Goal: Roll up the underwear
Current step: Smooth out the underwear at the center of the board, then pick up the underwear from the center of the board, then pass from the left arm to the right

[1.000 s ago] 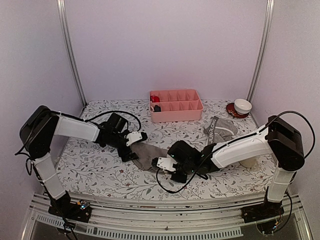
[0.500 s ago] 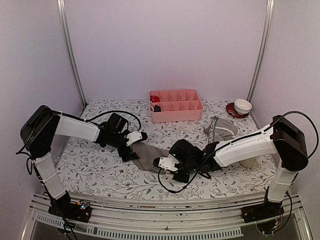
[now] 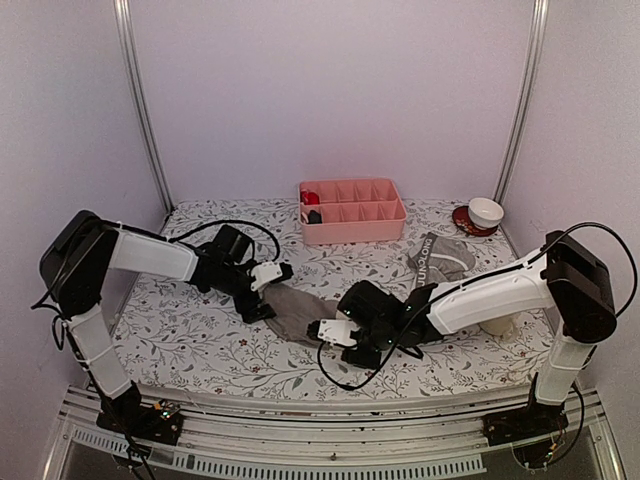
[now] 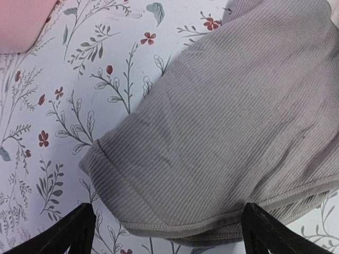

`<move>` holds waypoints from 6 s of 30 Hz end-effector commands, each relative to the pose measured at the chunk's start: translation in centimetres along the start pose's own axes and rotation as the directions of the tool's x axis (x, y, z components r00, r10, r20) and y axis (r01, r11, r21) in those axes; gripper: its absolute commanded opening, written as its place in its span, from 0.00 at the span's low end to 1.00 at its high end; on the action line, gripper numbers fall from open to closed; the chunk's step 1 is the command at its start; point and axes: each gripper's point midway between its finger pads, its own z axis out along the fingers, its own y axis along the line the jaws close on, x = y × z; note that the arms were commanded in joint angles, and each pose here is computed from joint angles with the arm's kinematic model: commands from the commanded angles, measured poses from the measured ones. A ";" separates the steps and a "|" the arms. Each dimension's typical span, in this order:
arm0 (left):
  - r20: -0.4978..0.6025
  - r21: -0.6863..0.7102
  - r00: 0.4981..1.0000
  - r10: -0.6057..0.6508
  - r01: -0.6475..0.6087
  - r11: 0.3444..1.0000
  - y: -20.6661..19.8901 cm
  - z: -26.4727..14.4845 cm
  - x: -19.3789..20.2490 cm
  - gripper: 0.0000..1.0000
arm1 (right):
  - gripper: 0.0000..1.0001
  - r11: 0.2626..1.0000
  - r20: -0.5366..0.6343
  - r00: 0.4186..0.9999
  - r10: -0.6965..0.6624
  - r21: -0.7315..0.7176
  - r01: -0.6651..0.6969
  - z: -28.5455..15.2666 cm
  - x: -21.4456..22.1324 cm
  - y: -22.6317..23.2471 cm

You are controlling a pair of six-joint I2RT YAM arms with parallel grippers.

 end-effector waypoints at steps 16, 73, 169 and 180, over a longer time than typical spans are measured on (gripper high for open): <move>0.158 -0.019 0.986 -0.053 0.057 0.998 4.1 -3.5 -5.4 0.67 | 0.05 0.920 0.366 0.859 0.357 0.020 -0.391 -4.9 -6.5 -11.5; 0.159 -0.291 0.687 0.709 -0.654 0.699 -12.4 -4.2 -7.7 0.90 | 0.08 0.787 0.091 0.784 0.614 -0.139 -0.601 3.4 1.1 -11.1; 0.272 -0.103 0.710 0.649 -0.649 0.754 -13.6 -4.2 -9.9 0.00 | 0.90 0.881 0.290 0.877 -0.383 0.399 0.253 -3.7 -2.7 -0.8; 0.290 -0.095 0.703 0.649 -0.654 0.750 -13.8 -4.5 -10.0 0.00 | 0.90 0.850 0.280 0.880 -0.384 0.479 0.219 -2.0 -4.0 -2.1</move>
